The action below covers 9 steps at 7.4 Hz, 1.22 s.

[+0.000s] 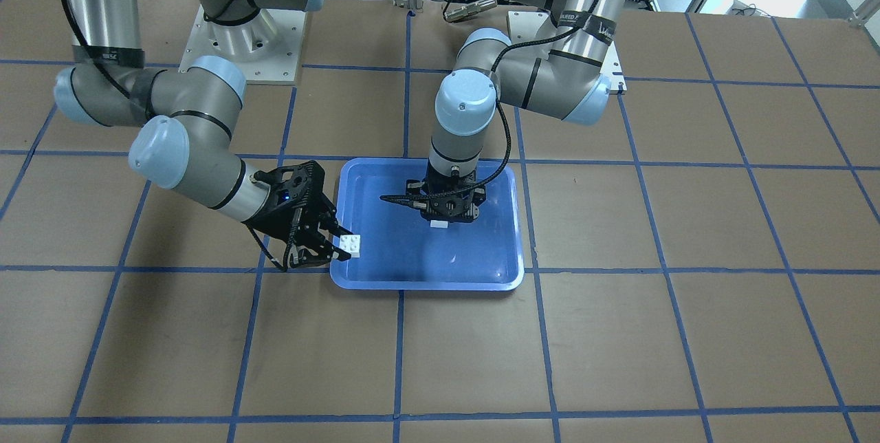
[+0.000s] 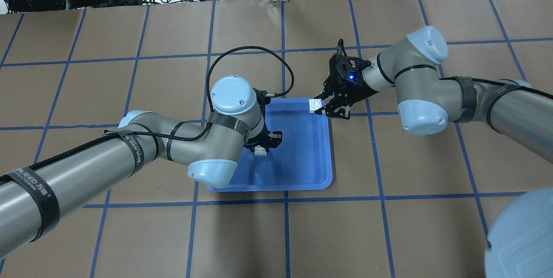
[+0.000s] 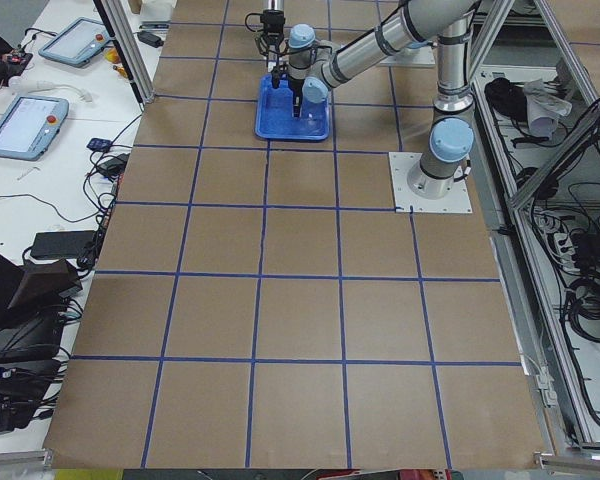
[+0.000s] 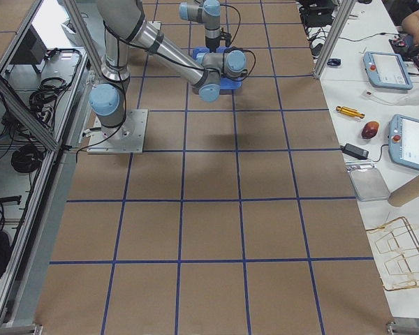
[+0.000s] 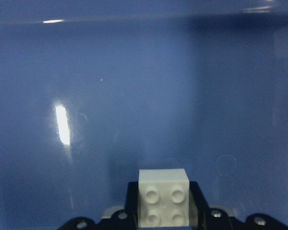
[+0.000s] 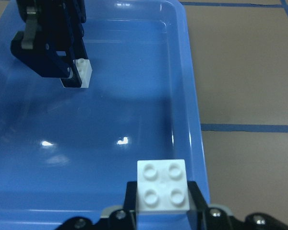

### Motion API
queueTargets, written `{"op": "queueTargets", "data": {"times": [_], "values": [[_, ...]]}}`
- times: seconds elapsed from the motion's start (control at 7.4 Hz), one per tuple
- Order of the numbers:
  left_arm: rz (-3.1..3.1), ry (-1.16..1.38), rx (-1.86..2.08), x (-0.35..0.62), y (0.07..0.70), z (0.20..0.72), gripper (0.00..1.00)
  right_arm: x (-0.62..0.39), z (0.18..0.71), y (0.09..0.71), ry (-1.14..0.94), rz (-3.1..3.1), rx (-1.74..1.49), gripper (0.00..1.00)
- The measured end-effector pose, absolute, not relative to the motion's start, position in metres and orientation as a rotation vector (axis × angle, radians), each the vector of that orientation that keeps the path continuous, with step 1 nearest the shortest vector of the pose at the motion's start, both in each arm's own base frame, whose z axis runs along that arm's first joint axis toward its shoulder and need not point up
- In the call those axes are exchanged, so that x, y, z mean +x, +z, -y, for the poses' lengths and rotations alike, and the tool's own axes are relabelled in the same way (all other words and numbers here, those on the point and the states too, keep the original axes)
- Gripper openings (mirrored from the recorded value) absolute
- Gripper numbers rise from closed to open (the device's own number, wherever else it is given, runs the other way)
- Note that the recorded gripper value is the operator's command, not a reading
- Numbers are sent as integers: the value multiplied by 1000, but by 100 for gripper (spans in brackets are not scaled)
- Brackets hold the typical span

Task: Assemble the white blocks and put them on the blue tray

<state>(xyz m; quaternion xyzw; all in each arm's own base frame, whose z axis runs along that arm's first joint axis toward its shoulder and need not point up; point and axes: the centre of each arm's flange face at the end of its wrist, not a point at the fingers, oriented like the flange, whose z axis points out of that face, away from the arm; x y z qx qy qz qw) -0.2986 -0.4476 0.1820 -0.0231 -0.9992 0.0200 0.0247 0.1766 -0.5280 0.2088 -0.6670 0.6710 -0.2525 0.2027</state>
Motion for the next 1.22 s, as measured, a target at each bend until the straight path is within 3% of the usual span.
{"op": "queueTargets", "data": {"times": [0.27, 0.54, 0.81, 0.95, 1.22], "values": [[3093, 68, -66, -298, 184, 448, 92, 185, 508, 196, -727, -1914, -1829, 0], [3078, 91, -40, -290, 196, 452, 92, 208, 494, 192, -728, -1913, -1818, 0], [3033, 66, 30, -263, 199, 466, 86, 227, 485, 191, -730, -1913, -1808, 0], [3003, 53, 14, -253, 199, 471, 55, 230, 478, 187, -732, -1909, -1810, 0], [2985, 35, -73, -243, 194, 470, 30, 237, 463, 179, -749, -1896, -1824, 0]]}}
